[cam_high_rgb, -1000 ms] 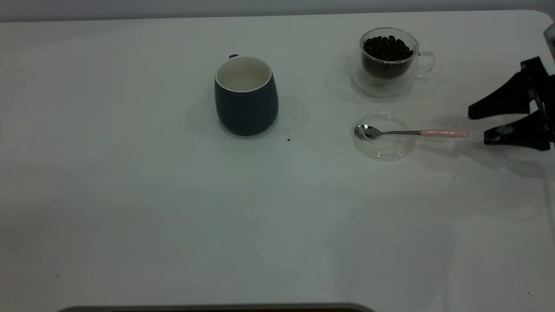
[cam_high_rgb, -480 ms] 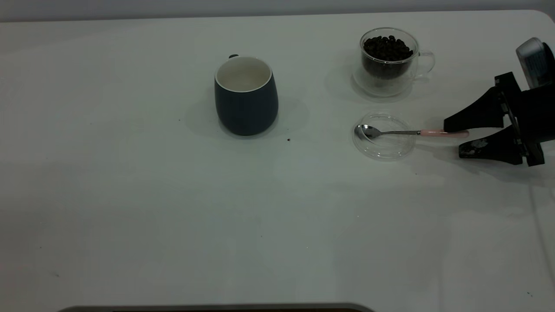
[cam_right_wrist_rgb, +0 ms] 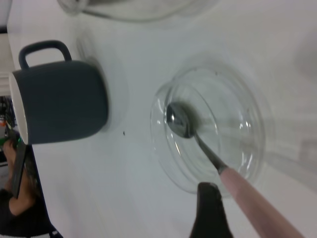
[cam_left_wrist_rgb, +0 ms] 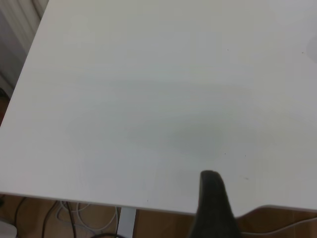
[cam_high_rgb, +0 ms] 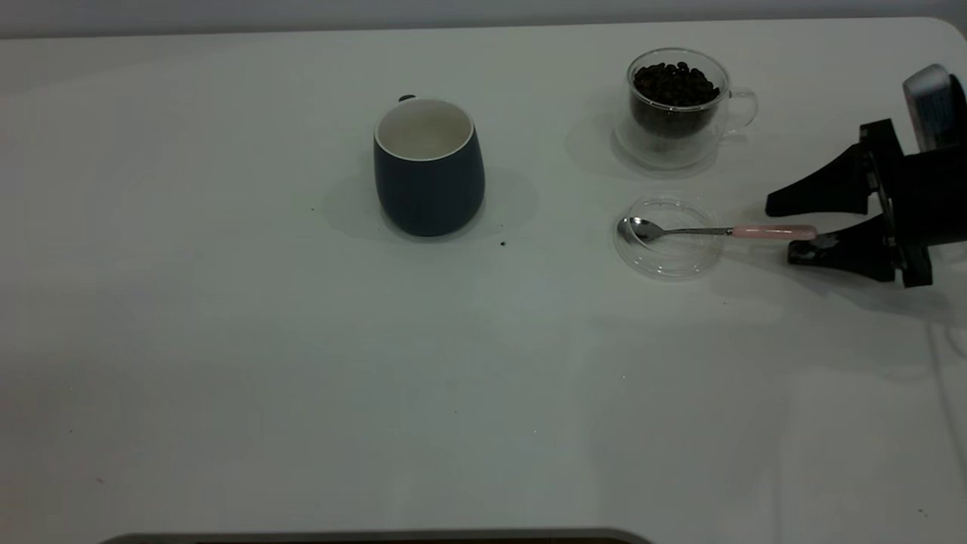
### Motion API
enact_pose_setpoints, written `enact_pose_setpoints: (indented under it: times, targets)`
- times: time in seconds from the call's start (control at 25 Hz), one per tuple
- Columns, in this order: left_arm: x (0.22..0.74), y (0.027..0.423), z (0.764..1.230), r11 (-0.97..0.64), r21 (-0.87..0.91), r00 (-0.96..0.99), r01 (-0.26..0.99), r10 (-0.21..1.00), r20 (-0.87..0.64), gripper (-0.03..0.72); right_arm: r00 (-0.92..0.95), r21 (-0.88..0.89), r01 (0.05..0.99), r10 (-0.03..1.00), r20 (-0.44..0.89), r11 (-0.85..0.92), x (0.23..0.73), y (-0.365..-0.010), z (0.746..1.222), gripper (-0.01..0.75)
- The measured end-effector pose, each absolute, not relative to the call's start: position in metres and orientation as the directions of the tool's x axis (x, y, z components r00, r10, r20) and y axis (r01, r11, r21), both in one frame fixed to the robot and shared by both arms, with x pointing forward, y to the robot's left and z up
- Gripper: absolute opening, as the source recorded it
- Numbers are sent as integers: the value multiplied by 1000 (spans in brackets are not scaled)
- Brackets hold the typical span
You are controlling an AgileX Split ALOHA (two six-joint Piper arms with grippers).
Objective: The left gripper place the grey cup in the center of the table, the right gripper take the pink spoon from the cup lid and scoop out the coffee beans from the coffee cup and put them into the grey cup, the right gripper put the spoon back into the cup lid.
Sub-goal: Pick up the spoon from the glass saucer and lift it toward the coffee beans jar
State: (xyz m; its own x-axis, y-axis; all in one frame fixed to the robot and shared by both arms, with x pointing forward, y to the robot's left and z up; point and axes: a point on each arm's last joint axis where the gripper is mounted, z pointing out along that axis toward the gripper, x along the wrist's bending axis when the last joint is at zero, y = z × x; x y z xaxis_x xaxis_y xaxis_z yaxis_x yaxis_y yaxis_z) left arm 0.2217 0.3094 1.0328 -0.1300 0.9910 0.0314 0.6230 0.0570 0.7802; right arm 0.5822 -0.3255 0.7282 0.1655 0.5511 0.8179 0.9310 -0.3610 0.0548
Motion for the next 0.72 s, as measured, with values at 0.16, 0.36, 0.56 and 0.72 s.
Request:
enact_pose_setpoints:
  times: [0.16, 0.36, 0.56, 0.72]
  targets:
    - [222, 309, 1033, 57, 780, -130, 623, 991, 31, 586, 158, 47, 937, 542, 825, -345, 582, -317, 726, 579]
    - [222, 309, 1033, 57, 780, -130, 623, 991, 31, 586, 161, 49, 933, 533, 830, -357, 583, -316, 726, 560]
    - [222, 309, 1033, 57, 780, -130, 623, 991, 31, 586, 155, 51, 934, 533, 832, -353, 583, -316, 726, 435]
    - [222, 309, 1033, 56, 780, -129, 623, 991, 32, 586, 128, 63, 945, 543, 830, -320, 582, -311, 726, 293]
